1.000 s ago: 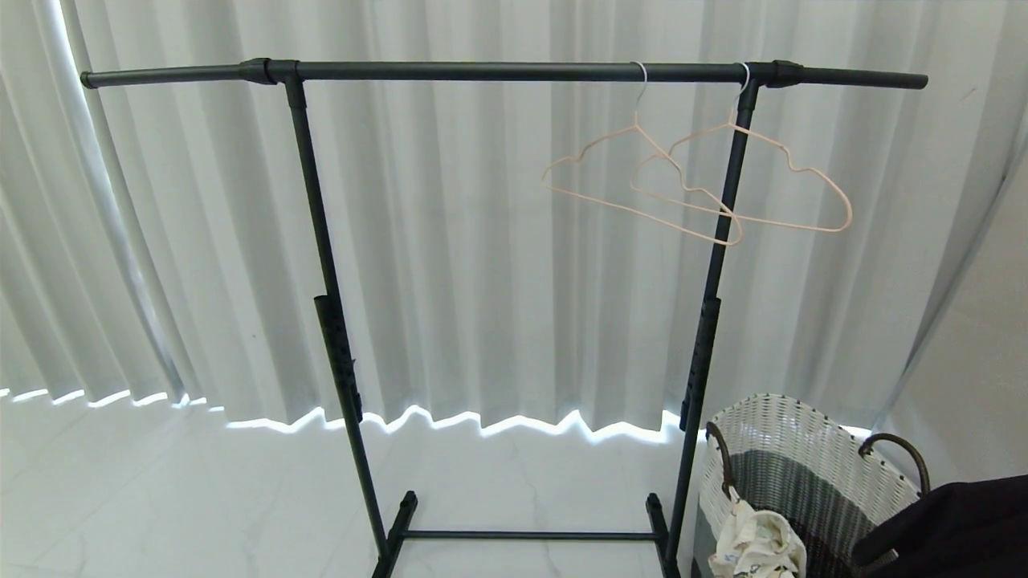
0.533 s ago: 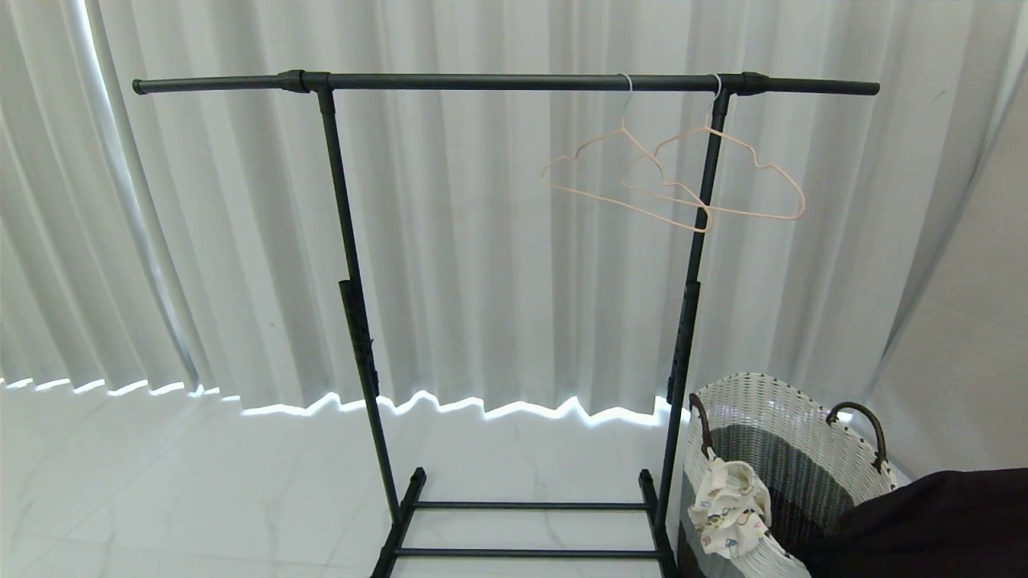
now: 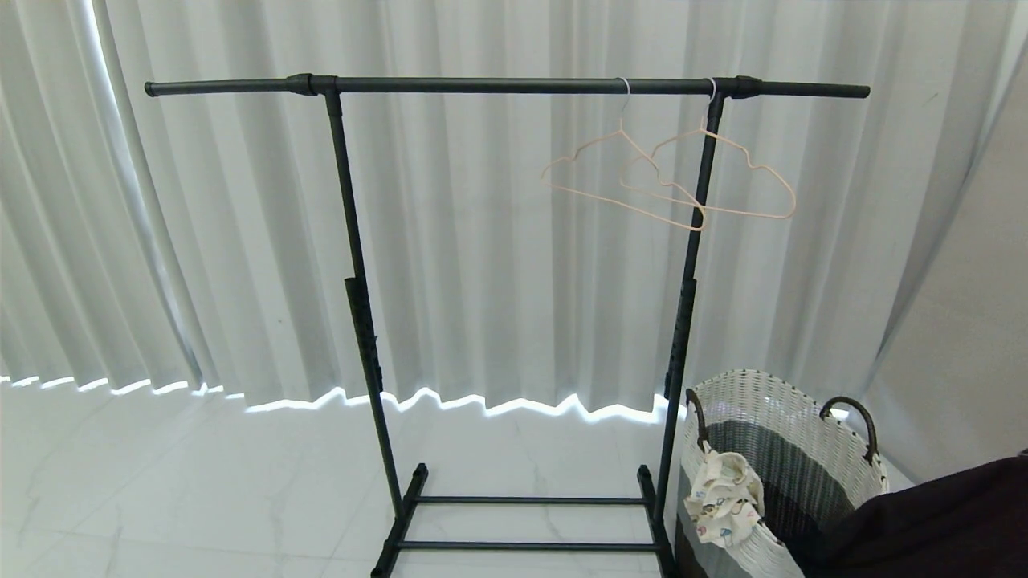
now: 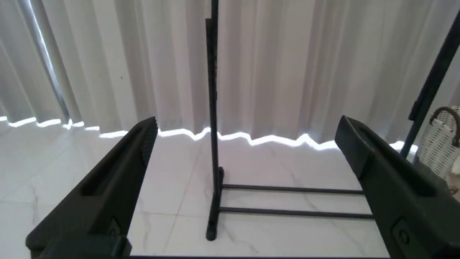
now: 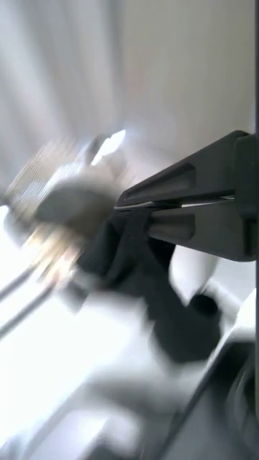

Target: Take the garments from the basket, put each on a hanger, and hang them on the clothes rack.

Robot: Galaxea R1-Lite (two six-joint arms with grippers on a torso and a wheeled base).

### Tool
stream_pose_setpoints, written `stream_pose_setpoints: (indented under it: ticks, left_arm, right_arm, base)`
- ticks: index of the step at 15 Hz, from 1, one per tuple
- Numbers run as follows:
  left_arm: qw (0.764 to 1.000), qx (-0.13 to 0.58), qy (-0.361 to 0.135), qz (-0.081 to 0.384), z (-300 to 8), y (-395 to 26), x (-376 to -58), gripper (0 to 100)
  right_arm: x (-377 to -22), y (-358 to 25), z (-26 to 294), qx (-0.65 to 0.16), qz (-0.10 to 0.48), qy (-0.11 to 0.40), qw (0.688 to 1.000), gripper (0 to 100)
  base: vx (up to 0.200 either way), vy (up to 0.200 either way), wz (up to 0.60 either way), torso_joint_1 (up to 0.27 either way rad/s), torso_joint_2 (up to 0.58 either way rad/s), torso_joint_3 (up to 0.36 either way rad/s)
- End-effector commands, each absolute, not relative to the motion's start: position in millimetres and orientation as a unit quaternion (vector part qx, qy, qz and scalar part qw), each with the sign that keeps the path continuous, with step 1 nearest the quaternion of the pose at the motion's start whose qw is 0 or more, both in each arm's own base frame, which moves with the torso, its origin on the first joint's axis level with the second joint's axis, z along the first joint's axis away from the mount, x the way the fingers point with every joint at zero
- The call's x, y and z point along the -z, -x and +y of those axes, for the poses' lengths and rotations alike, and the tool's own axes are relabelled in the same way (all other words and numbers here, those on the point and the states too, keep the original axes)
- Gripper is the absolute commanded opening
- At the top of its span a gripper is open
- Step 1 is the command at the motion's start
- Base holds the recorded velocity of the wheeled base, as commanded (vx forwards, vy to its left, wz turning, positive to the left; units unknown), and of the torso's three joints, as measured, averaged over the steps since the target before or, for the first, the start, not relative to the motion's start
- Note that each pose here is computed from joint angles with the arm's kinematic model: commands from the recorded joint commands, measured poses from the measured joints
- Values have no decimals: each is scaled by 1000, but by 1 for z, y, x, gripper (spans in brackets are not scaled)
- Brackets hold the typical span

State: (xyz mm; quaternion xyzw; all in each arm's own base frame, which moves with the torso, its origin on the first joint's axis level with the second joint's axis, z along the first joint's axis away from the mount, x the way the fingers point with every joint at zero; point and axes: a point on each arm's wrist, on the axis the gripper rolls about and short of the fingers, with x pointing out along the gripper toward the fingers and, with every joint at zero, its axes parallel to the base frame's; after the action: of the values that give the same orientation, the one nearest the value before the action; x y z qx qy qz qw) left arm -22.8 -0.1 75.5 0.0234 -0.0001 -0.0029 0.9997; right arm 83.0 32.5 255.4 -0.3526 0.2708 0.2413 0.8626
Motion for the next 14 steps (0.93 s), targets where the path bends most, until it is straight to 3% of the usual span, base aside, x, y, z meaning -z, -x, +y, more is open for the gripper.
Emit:
stream_pose_setpoints:
  ticks: [1, 4, 6, 9, 12, 14]
  left_arm:
    - [1000, 3, -28, 0, 0, 23, -75, 100]
    - [1000, 3, -29, 0, 0, 23, -75, 100]
    - [1000, 3, -30, 0, 0, 23, -75, 100]
    - [999, 7, -32, -5, 0, 23, -77, 100]
    - [994, 97, -29, -50, -3, 28, -137, 100]
    - [987, 148, -31, -46, -5, 19, -176, 100]
  right_arm:
    - [-243, -109, 84, -333, 308, 306, 837, 0]
    - [-230, -130, 149, -367, 306, 220, 850, 0]
    - [-219, -145, 178, -342, 293, 217, 866, 0]
    - [-232, -158, 195, -343, 275, 207, 874, 0]
    - [-246, -164, 202, -344, 268, 203, 877, 0]
    - [-254, -165, 203, -345, 261, 200, 879, 0]
  base:
    - [0, 0, 0, 0, 0, 0]
    - [0, 0, 0, 0, 0, 0]
    - [0, 0, 0, 0, 0, 0]
    - [0, 0, 0, 0, 0, 0]
    - [0, 0, 0, 0, 0, 0]
    - [0, 0, 0, 0, 0, 0]
